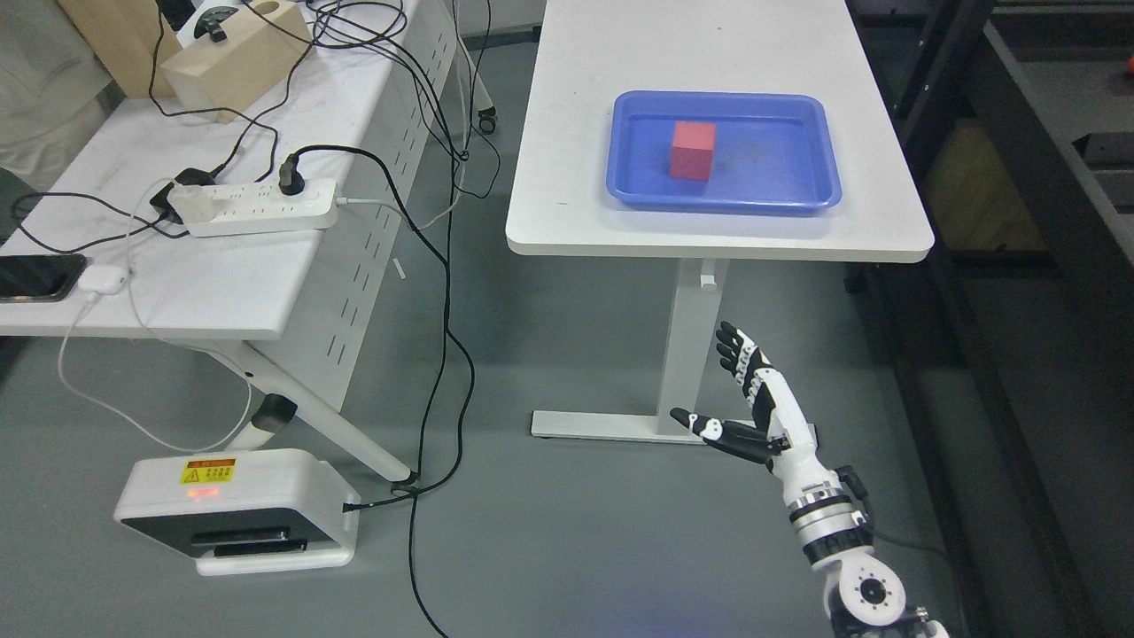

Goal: Pick pink block from left shelf to tray

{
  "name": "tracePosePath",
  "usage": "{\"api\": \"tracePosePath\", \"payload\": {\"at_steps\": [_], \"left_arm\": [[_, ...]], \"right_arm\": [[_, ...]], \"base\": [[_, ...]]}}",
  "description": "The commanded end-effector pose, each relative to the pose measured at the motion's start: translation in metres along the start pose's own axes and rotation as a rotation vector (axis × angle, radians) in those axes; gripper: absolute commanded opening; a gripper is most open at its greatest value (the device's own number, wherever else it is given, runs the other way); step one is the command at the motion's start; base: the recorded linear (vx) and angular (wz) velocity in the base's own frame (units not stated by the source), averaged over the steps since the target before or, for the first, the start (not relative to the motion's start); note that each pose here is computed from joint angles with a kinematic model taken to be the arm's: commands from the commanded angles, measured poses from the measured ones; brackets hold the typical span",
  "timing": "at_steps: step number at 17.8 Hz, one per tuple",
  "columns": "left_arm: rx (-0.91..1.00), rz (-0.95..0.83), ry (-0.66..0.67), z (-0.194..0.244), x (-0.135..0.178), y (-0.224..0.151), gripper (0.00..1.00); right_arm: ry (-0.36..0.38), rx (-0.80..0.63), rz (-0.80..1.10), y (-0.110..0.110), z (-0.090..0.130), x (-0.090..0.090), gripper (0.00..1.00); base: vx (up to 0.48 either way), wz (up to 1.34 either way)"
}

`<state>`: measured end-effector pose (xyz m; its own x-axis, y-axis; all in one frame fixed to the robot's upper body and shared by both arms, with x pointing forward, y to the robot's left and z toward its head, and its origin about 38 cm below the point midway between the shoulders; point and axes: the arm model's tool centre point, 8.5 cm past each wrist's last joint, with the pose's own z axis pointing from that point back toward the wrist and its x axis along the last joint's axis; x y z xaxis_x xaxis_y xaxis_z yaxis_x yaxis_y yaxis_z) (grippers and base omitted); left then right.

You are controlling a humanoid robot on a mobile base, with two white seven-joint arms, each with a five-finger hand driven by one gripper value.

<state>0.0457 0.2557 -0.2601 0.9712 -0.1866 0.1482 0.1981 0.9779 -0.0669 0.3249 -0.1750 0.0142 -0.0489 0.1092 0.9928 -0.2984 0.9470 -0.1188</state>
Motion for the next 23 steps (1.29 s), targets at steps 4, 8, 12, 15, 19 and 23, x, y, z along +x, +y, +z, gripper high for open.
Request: {"api": "tracePosePath", "payload": {"at_steps": [4,8,12,15,19,23], "left_arm": [[0.015,-0.004,-0.014,0.001,0.004,0.010,1.00],[0.015,-0.004,-0.012,0.001,0.004,0.010,1.00],[0.015,-0.004,-0.014,0.001,0.004,0.010,1.00],[0.015,-0.004,-0.012,0.001,0.004,0.010,1.00],[0.015,-0.004,-0.012,0.001,0.004,0.010,1.00],[0.015,-0.017,-0.015,0.001,0.007,0.011,1.00]], "right_arm": [[0.078,-0.069,0.135,-0.039,-0.022,0.007,1.00],[0.097,-0.110,0.131,-0.054,-0.023,0.006,1.00],[0.101,-0.117,0.126,-0.057,-0.022,0.004,1.00],[0.104,-0.127,0.126,-0.060,-0.022,0.004,1.00],[0.119,-0.178,0.121,-0.078,-0.017,0.000,1.00],[0.114,-0.204,0.121,-0.089,-0.018,0.001,1.00]], "base": [[0.000,0.00],[0.000,0.00],[0.000,0.00],[0.000,0.00],[0.000,0.00],[0.000,0.00]]}}
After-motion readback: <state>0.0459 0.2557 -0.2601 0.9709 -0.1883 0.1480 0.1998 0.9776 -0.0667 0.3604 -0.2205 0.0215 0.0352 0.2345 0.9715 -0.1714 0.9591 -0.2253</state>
